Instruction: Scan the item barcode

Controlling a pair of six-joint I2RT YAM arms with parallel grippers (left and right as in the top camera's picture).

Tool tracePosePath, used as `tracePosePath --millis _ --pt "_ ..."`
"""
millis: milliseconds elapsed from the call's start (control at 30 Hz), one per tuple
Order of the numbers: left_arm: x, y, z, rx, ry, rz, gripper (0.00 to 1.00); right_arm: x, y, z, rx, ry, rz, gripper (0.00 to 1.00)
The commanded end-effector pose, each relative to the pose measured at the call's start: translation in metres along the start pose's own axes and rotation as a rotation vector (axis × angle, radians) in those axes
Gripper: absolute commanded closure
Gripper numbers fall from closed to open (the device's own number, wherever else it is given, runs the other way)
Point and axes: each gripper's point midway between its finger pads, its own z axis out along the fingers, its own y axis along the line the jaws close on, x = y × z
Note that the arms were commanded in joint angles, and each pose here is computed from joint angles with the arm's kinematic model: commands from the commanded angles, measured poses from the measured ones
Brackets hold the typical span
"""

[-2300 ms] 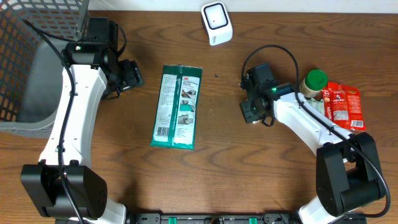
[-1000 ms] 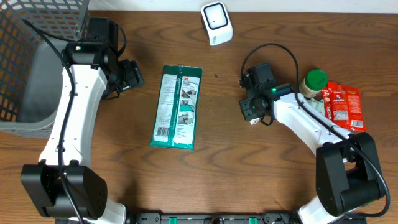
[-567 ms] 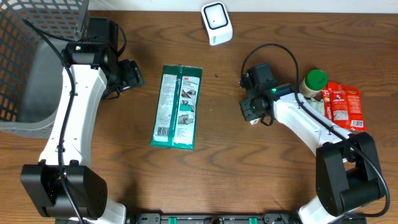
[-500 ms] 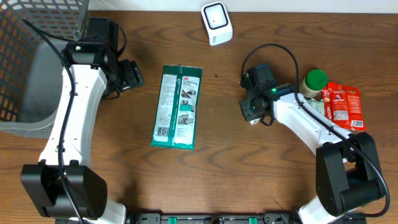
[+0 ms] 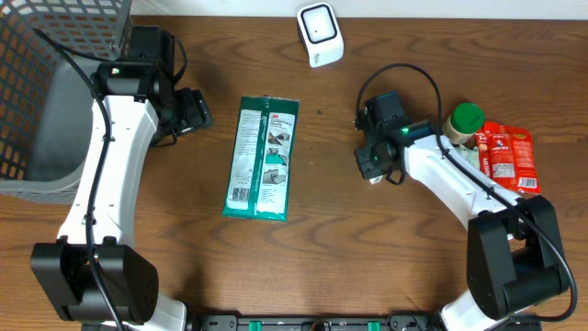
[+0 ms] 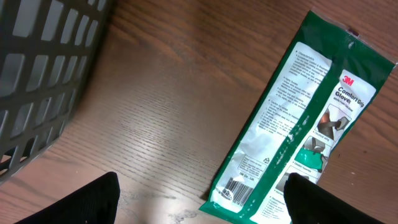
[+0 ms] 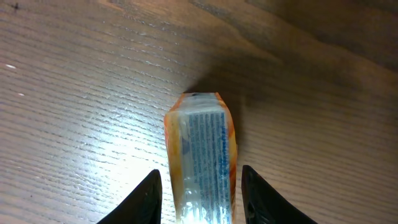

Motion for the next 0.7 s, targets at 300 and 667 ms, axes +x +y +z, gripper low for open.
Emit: tracePosePath --millis 300,667 --pt "-0.0018 0.0035 -0.0059 -0.007 -0.018 0.001 0.15 -0.0046 0.0028 -0.0037 0.004 -0.007 -0.015 0.75" --pt "-0.0019 0.0034 -0.006 -0.007 -0.018 0.001 0.15 -0.0001 0.0026 -0.0037 0.004 0.011 -0.015 0.81"
